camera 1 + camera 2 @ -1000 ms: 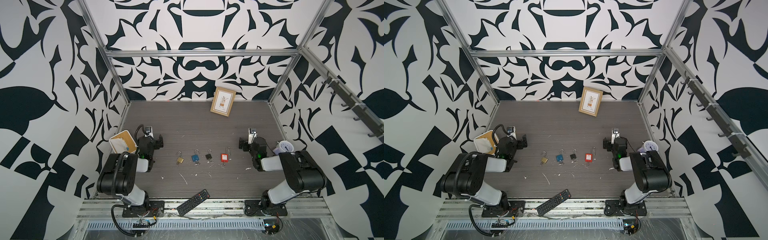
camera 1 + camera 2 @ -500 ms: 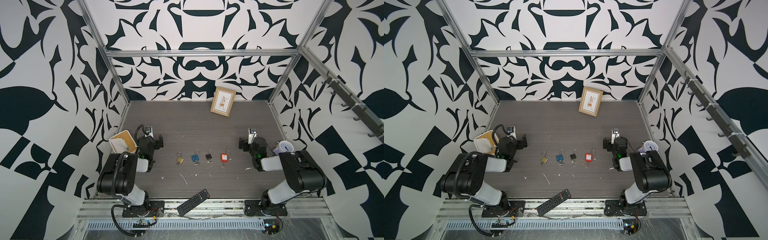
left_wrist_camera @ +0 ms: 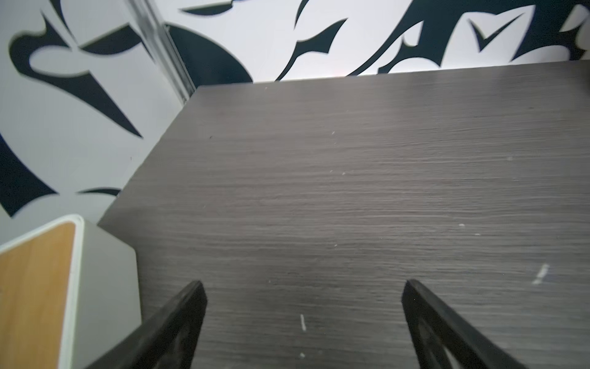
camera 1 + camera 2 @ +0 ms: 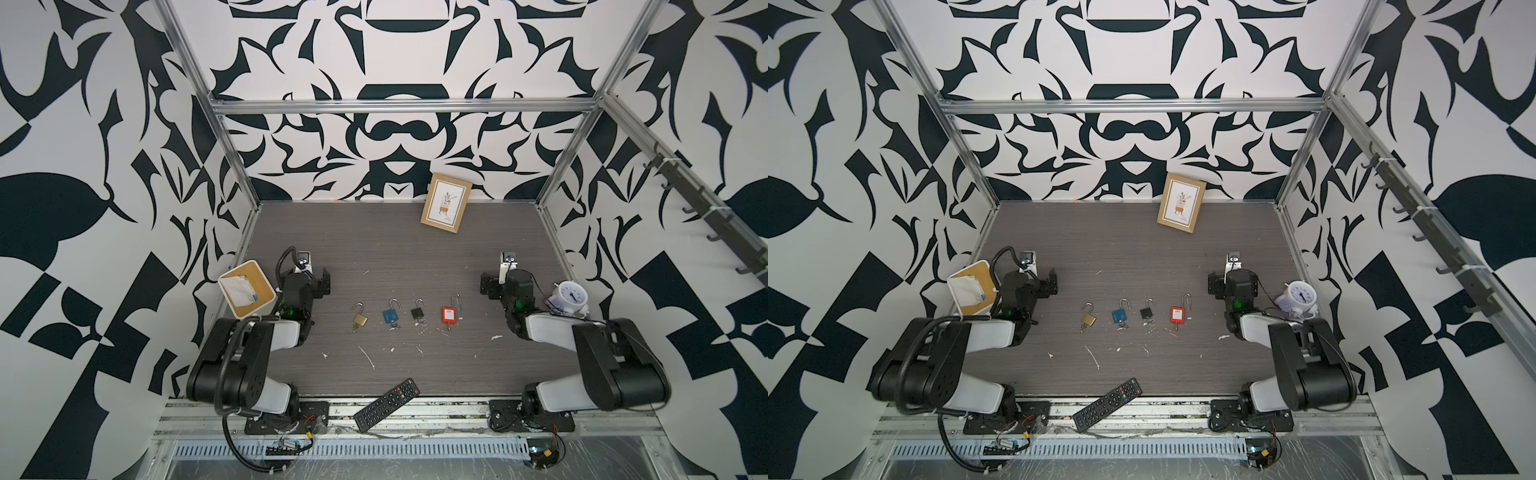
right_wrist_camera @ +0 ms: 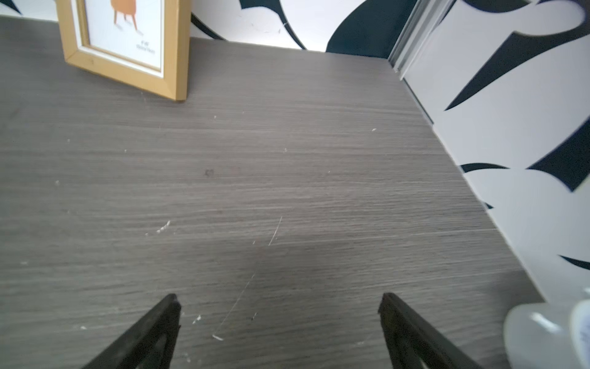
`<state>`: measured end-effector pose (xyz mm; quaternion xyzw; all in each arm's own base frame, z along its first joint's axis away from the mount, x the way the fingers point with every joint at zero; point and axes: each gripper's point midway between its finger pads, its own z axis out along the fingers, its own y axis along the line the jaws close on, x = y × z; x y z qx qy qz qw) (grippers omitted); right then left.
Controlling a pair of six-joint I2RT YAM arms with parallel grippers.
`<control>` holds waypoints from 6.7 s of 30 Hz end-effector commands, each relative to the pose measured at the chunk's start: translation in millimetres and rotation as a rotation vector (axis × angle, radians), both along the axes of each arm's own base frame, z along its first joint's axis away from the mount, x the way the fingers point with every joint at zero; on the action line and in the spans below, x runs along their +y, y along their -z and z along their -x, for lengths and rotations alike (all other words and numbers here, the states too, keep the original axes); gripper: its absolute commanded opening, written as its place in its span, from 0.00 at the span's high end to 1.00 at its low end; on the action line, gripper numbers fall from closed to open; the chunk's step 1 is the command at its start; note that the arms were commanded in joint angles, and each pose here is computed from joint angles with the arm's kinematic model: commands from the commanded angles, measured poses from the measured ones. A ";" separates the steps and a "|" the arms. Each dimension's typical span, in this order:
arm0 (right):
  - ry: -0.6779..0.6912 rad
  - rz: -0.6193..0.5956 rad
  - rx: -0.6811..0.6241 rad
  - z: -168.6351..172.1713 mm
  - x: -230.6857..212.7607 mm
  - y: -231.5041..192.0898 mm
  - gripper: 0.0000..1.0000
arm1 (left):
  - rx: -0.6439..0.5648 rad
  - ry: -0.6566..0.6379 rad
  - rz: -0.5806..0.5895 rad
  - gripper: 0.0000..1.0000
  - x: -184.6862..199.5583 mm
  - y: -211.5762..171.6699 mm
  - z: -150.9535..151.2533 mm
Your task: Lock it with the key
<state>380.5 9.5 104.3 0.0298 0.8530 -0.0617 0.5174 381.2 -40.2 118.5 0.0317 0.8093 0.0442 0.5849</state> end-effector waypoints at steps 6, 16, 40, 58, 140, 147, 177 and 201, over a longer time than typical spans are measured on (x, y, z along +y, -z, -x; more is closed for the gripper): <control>0.038 -0.166 0.213 52.4 52.1 -62.0 0.01 | 0.178 -0.006 0.283 0.01 -29.4 -81.1 12.6; -0.022 -0.202 0.427 141.9 108.8 -55.2 0.16 | 0.579 0.347 0.657 0.01 -121.9 -81.6 107.2; -0.040 -0.221 0.620 117.5 163.9 32.2 0.30 | 0.623 0.426 0.639 0.01 -132.6 -79.4 127.7; -0.042 -0.176 0.647 102.6 175.2 55.4 0.45 | 0.648 0.421 0.640 0.00 -134.7 -69.5 129.2; -1.049 -0.131 0.660 199.2 235.2 -100.4 1.00 | 0.537 0.876 0.706 0.07 -201.4 -132.1 143.5; -1.246 -0.312 0.656 232.1 257.1 -139.0 1.00 | 0.493 1.067 0.756 0.05 -220.1 -146.5 151.3; -1.277 -0.351 0.578 223.6 269.7 -161.0 1.00 | 0.531 1.341 0.830 0.14 -265.1 -134.4 188.2; -1.069 -0.196 0.511 182.7 251.8 -141.7 1.00 | 0.605 1.378 0.836 0.29 -280.0 -125.4 201.4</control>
